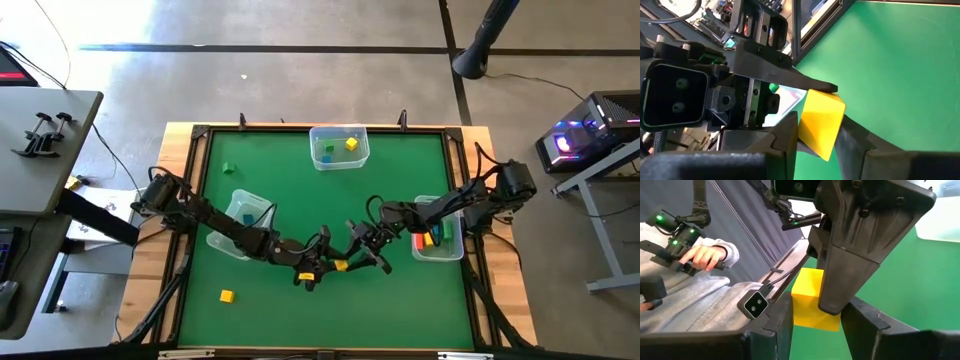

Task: Sort blocks by size
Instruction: Put the yellow triangular block into the bottom left transparent bin

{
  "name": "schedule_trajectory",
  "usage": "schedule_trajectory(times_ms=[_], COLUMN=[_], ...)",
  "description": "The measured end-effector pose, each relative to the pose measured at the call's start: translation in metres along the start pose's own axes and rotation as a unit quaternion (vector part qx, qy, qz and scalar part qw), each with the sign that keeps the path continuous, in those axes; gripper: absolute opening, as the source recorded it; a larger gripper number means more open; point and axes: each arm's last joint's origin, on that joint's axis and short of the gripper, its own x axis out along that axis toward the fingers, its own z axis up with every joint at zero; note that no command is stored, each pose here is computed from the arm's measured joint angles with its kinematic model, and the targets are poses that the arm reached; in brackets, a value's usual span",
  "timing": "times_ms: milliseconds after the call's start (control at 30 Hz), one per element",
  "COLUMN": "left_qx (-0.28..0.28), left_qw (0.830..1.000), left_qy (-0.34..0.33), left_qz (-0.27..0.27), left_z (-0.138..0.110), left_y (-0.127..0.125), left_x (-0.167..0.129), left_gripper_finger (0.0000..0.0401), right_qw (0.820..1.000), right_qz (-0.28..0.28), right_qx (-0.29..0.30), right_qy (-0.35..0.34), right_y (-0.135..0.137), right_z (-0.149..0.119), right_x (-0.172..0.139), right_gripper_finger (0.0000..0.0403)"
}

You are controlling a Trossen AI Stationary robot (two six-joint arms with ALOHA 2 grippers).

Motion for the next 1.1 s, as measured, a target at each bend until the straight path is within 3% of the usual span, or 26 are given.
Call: schedule_trajectory(times_ms=[233,667,833,1100], left_qx=[-0.017,-0.051,-0.071,-0.095], left_qw=[1.000,0.999,0.997,0.995], left_qy=[-0.002,0.011,-0.002,0.020], left_qz=[0.000,-0.002,-0.003,0.008], left_z=[0.001,-0.001,0.006,0.009], left_y=[-0.001,-0.003,-0.005,-0.015], left_x=[0.000,-0.001,-0.002,-0.006], left_gripper_finger=[0.0080,0.0078,0.0078,0.0078], right_qw=[1.000,0.996,0.986,0.972], right_qz=[-0.006,-0.048,-0.087,-0.152], right_qx=[0.005,0.066,0.097,0.117], right_qy=[0.001,0.042,0.102,0.137], right_y=[0.000,-0.006,-0.010,-0.014], right_z=[-0.001,-0.010,-0.025,-0.034], right_x=[0.000,-0.002,-0.004,-0.008], right_gripper_finger=[0.0146,0.0230,0.0232,0.0233])
